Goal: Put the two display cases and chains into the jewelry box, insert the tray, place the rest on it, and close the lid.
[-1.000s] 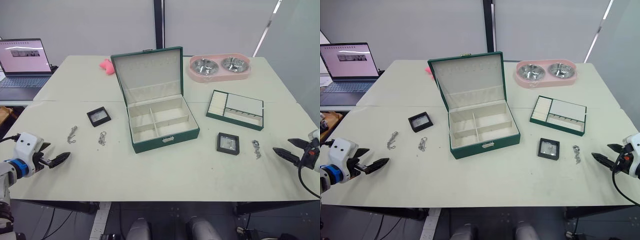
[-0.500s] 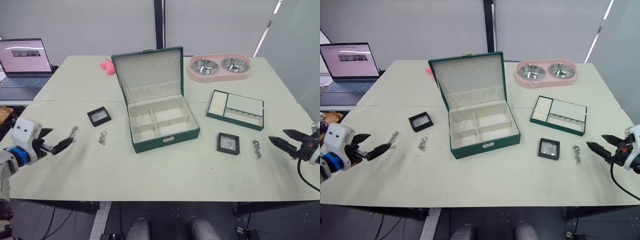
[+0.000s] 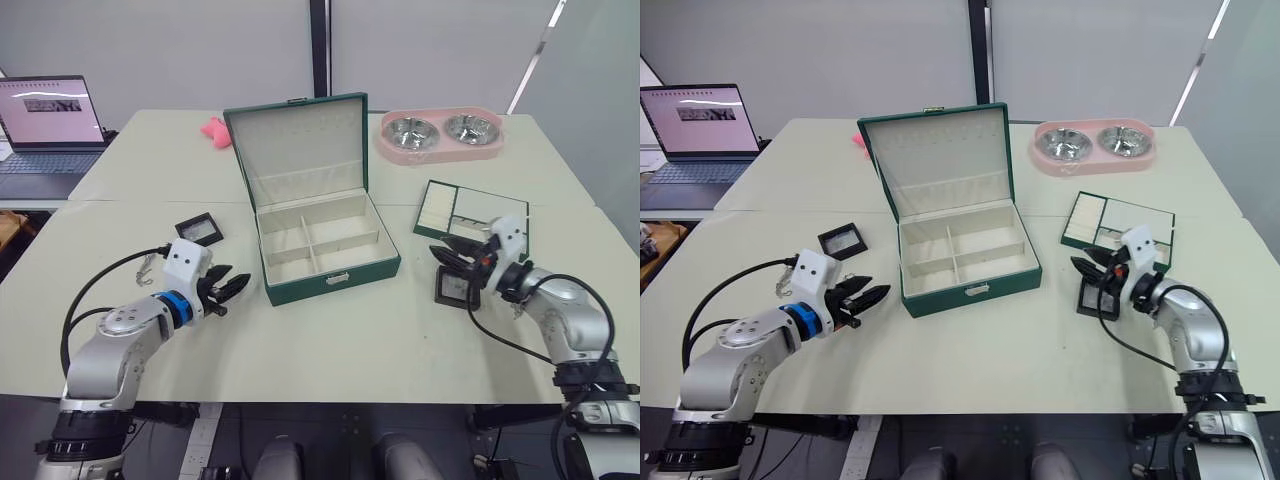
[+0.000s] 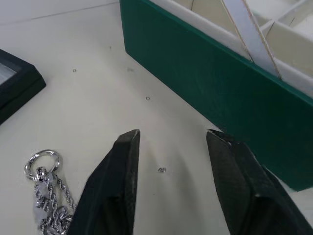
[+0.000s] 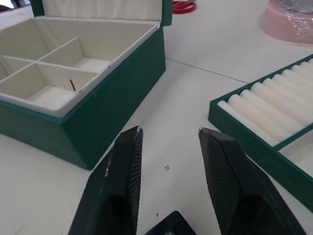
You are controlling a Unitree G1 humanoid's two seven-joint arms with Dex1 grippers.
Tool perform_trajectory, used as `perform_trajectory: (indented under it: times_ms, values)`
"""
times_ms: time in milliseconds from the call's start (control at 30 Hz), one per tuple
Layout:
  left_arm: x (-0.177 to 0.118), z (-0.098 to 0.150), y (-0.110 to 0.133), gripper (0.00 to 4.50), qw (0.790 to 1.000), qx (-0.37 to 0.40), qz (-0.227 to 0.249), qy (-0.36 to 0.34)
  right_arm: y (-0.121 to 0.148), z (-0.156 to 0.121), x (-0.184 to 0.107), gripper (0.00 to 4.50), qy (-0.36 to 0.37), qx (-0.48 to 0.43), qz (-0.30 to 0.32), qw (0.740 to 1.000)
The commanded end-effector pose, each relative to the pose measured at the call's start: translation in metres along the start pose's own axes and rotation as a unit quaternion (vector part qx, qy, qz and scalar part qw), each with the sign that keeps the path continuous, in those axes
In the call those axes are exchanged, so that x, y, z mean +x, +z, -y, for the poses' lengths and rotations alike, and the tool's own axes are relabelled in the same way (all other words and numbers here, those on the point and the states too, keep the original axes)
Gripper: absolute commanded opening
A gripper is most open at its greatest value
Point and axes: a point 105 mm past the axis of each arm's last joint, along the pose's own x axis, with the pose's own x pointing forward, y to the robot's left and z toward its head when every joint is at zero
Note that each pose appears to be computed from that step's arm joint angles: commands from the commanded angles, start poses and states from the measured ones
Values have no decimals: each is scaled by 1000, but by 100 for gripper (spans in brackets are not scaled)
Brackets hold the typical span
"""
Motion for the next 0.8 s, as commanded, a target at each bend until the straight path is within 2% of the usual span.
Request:
perform_trajectory:
  times_ms: [33,100,167,467,800]
  values:
    - [4,7,7,83,1000,10,12,-3,6,-11,14,90,25,-39,2,999]
    - [7,14,6,15,1000,11,10,-13,4,-19,21,41,40,-45,-2,998]
    - [11,20,6,0,1000,11,11,-22,8,-26,28,1,53,-41,7,998]
    - [30,39,10,0,998,19,17,-58,4,-60,26,1,140,-18,-1,990]
    - [46,52,14,0,996,24,24,-79,-4,-77,16,1,165,0,-16,986]
